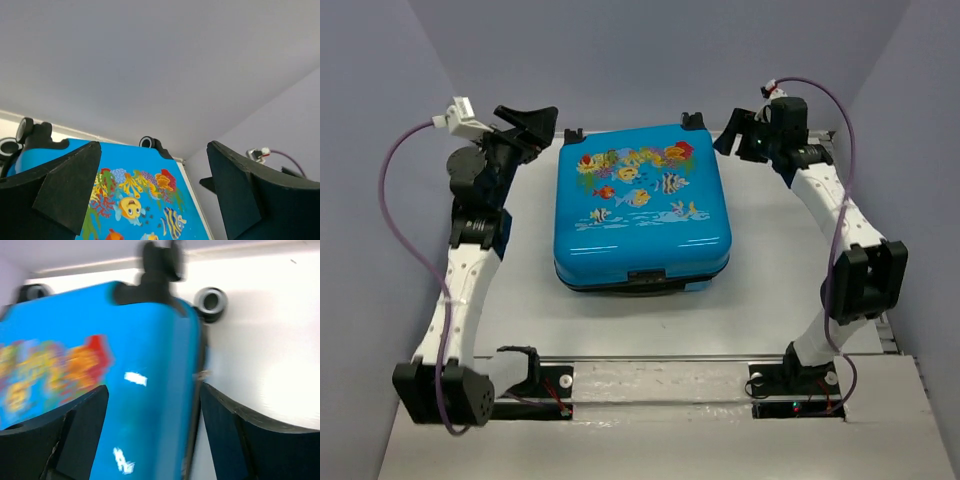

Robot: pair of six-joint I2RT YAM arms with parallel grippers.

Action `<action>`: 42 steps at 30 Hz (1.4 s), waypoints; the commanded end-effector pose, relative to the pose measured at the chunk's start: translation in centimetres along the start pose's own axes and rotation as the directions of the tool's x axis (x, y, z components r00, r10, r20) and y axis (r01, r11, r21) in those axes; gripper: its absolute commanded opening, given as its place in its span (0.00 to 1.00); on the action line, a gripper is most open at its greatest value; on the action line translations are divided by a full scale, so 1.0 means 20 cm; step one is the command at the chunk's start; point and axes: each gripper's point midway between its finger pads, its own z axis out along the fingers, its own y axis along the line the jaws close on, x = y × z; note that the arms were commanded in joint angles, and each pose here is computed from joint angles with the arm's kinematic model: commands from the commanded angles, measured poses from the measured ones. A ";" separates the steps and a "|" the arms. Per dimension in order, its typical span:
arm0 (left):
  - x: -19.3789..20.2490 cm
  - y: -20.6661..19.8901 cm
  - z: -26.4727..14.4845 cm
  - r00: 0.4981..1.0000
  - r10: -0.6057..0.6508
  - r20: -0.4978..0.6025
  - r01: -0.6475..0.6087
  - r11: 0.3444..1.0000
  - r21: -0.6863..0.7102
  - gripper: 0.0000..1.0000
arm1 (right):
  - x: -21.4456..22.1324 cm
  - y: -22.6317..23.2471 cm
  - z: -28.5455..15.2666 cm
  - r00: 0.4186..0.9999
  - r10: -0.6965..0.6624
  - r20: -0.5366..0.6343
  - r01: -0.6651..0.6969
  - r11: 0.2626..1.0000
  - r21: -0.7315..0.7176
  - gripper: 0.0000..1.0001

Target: Pack the luggage

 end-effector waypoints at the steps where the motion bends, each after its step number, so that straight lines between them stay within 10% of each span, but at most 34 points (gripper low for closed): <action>1: 0.08 -0.02 -0.29 0.989 0.134 -0.069 -0.134 0.991 -0.003 0.99 | -0.18 0.46 -0.46 0.990 -0.064 0.127 0.095 0.963 -0.252 0.76; 5: 0.55 0.01 -0.60 0.951 0.116 -0.286 -0.092 0.991 0.096 0.78 | 0.15 0.67 -0.71 0.978 -0.166 0.129 0.202 0.910 -0.361 0.13; 7: 0.62 -0.07 -0.75 0.942 0.132 -0.307 -0.086 0.983 0.160 0.65 | 0.33 0.78 -0.80 0.968 -0.216 0.127 0.249 0.887 -0.389 0.07; 12: 0.72 0.05 -1.02 0.936 0.085 -0.341 -0.063 0.995 0.074 0.42 | 0.95 0.96 -1.04 0.963 -0.263 0.058 0.252 0.808 -0.533 0.07; 16: 0.82 0.14 -1.14 0.920 0.028 -0.390 -0.016 0.999 0.034 0.37 | 1.21 0.79 -0.93 0.954 -0.299 -0.013 0.271 0.882 -0.385 0.14; 24: 0.96 0.21 -1.17 0.888 -0.047 -0.457 0.056 0.998 0.005 0.33 | 1.30 0.47 -0.89 0.989 -0.146 0.011 0.145 0.969 -0.200 0.52; 33: 1.14 0.23 -1.12 0.832 -0.027 -0.554 0.041 0.999 0.013 0.28 | 1.34 0.11 -0.78 0.999 -0.049 -0.011 0.050 0.995 0.086 0.44; 42: 1.56 0.15 -1.17 0.755 -0.010 -0.656 -0.011 1.000 -0.027 0.32 | 1.31 0.30 -0.68 0.984 -0.174 -0.026 0.165 0.966 -0.200 0.50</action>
